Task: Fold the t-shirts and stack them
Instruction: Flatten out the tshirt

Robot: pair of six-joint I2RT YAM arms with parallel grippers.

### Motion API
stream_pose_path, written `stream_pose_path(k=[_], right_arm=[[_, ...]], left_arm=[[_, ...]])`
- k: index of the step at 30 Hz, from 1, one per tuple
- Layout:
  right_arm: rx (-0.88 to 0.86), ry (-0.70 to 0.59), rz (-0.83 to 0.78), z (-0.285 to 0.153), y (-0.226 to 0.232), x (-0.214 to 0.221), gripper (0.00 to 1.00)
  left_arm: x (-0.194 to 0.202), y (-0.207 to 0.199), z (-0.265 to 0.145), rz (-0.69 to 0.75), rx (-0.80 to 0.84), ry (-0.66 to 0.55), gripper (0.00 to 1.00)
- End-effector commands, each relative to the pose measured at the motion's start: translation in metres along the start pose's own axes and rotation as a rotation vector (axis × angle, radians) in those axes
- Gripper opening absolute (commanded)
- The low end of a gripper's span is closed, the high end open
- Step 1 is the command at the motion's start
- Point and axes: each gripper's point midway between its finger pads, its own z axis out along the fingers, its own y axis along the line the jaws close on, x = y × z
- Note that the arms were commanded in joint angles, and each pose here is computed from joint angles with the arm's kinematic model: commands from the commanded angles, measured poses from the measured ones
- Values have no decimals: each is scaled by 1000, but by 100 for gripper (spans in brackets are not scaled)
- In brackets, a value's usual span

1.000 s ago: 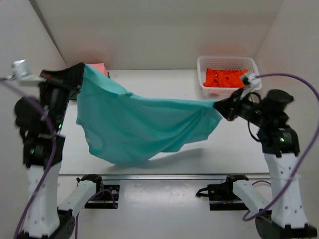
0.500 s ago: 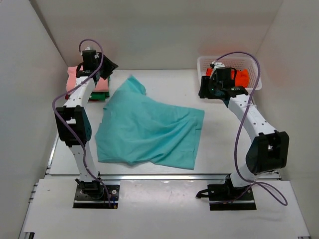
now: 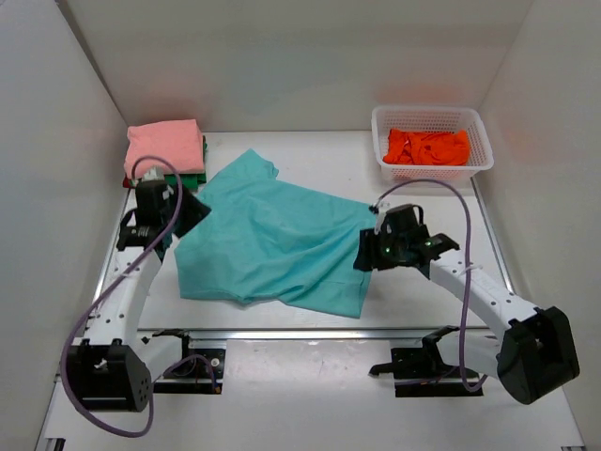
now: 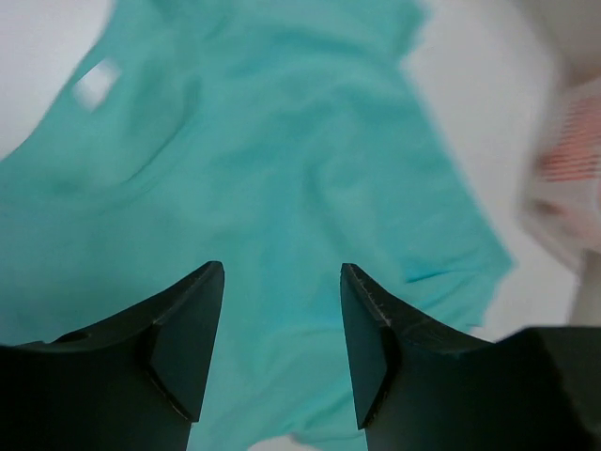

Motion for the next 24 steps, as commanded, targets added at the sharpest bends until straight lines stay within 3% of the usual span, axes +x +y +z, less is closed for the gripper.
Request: stream_pose_path(k=[1,5,10,18,24], right_arm=[[-103,63,17,11,21,32,44],[-119,123,-9,29,26,52,46],[-118,99,-49,34,26,49,47],[-81,76,-79,37,17,41,45],[-89,79,-108,41,19,45,45]], left_arm=[[57,89,-12,-33,-291,113,63],[88,130,-32,-76,-411,144,64],[128,155,-40,-61,-491,248,64],[154,171,-53,-96,-583,310,56],[171,170,-40,-103,-570,352,59]])
